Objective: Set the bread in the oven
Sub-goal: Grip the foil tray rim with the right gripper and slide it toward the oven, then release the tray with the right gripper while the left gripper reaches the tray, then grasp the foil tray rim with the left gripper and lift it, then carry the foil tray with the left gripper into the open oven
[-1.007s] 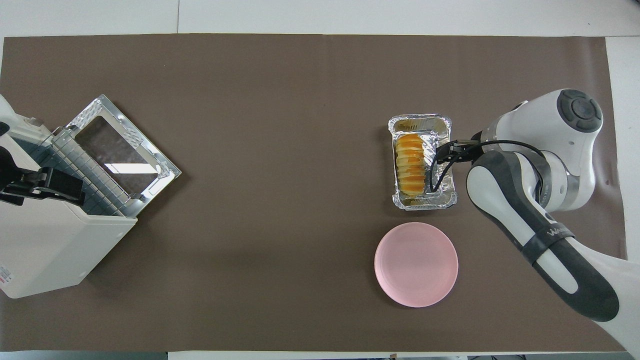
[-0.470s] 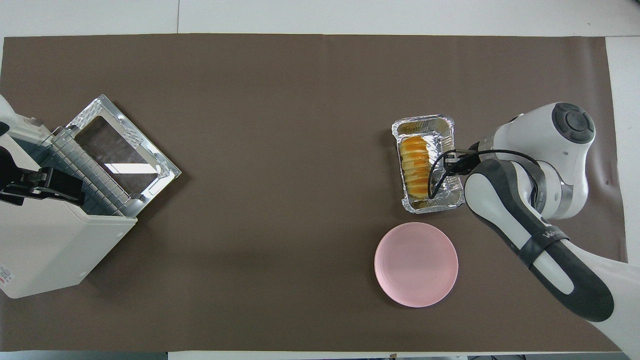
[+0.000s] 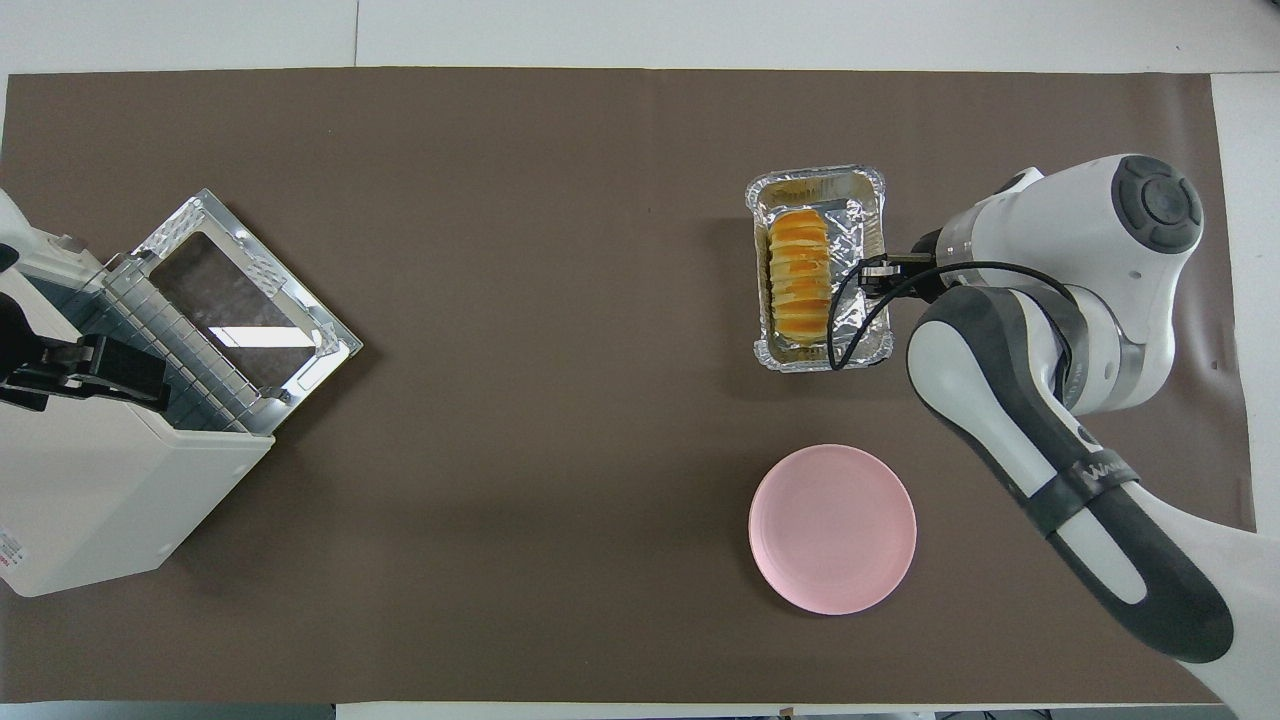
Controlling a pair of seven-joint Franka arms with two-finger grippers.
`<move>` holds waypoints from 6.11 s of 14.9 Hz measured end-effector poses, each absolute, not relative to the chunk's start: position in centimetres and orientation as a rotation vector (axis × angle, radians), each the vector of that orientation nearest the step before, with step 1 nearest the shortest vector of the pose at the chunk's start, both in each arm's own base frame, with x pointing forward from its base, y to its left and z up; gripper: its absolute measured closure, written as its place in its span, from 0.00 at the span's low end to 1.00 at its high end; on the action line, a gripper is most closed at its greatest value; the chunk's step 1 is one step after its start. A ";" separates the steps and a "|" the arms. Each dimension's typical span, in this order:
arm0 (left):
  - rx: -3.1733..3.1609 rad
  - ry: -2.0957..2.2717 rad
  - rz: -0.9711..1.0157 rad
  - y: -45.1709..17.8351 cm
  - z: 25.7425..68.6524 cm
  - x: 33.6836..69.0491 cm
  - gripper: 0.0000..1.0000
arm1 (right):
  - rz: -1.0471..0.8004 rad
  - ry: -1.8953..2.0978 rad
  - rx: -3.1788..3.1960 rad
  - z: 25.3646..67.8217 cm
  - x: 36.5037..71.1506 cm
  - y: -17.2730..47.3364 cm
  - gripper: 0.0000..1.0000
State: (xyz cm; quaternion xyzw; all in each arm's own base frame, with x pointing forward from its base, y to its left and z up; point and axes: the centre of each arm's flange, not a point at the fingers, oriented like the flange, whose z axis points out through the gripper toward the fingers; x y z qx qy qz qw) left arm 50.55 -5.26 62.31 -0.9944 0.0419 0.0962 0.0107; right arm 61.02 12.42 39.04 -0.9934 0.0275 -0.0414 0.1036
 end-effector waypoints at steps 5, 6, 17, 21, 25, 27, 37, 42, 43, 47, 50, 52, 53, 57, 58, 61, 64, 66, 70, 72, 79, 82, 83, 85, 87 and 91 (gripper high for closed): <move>-3.103 0.131 0.300 -5.3 62.3 50.6 0.00 | -0.134 0.153 -2.825 42.8 61.4 29.3 0.98; -3.103 0.131 0.300 -5.3 62.3 50.6 0.00 | -0.116 0.152 -2.810 41.7 61.4 32.0 0.98; -3.103 0.131 0.300 -5.3 62.3 50.6 0.00 | -0.035 0.152 -2.791 31.6 60.3 38.5 0.93; -3.103 0.131 0.300 -5.3 62.3 50.6 0.00 | -0.062 0.130 -2.812 33.1 60.8 38.0 0.51; -3.106 0.127 0.281 -5.2 62.4 50.7 0.00 | -0.120 0.146 -2.865 41.5 62.4 33.4 0.09; -3.108 0.128 0.264 -5.2 62.5 50.8 0.00 | -0.119 0.144 -2.910 46.2 62.6 28.4 0.00; -3.217 0.121 0.095 -13.4 60.6 53.5 0.00 | 0.052 -0.011 -3.117 60.1 56.5 4.4 0.00; -3.230 -0.115 0.051 -31.9 52.2 58.5 0.00 | 0.062 0.011 -3.159 60.8 54.6 1.3 0.00; -3.243 -0.116 0.017 -34.3 50.5 59.0 0.00 | 0.061 0.014 -3.158 60.8 54.7 0.1 0.00; -3.254 -0.057 -0.013 -39.0 43.9 59.0 0.00 | 0.060 0.044 -3.157 60.7 54.7 -1.8 0.00; -3.213 -0.006 0.052 -41.3 37.9 58.3 0.00 | 0.060 0.041 -3.157 60.7 54.7 -1.7 0.00; -3.185 -0.003 0.109 -41.4 35.7 57.2 0.00 | 0.060 0.032 -3.155 60.7 54.7 -1.5 0.00; -3.178 -0.008 0.120 -41.5 35.0 56.8 0.00 | 0.060 0.039 -3.154 60.7 54.7 -1.8 0.00; -3.178 -0.032 0.113 -41.4 32.8 56.1 0.04 | 0.066 0.101 -3.148 60.6 54.6 -4.0 0.00; -3.177 -0.033 0.115 -41.5 32.5 55.9 0.04 | 0.070 0.107 -3.148 60.5 54.5 -4.2 0.00; -3.180 -0.043 0.103 -42.6 31.7 54.8 0.13 | 0.076 0.111 -3.147 60.3 54.5 -4.4 0.00; -3.186 -0.058 0.089 -42.8 31.5 54.7 0.26 | 0.076 0.110 -3.147 60.3 54.5 -4.3 0.00; -3.190 -0.073 0.072 -42.4 31.7 55.1 0.41 | 0.076 0.109 -3.147 60.3 54.5 -4.3 0.00; -3.188 -0.088 0.071 -42.1 31.6 55.3 0.54 | 0.073 0.109 -3.147 60.4 54.5 -4.3 0.00; -3.185 -0.099 0.072 -41.7 31.5 55.5 0.56 | 0.072 0.109 -3.147 60.4 54.5 -4.3 0.00; -3.160 -0.170 0.115 -41.2 31.7 55.5 0.98 | 0.072 0.109 -3.147 60.4 54.4 -4.3 0.00; -3.113 -0.278 0.175 -40.7 33.9 56.0 0.98 | 0.072 0.109 -3.147 60.4 54.4 -4.3 0.00; -3.101 -0.324 0.173 -40.1 34.9 56.7 0.98 | 0.072 0.109 -3.147 60.4 54.4 -4.3 0.00; -3.077 -0.401 0.149 -38.0 36.8 58.5 0.98 | 0.072 0.109 -3.147 60.4 54.4 -4.3 0.00; -3.048 -0.485 0.115 -35.0 39.1 60.5 0.98 | 0.072 0.109 -3.147 60.4 54.4 -4.3 0.00; -2.962 -0.700 0.064 -26.1 44.2 63.3 0.98 | 0.072 0.108 -3.147 60.4 54.4 -4.3 0.00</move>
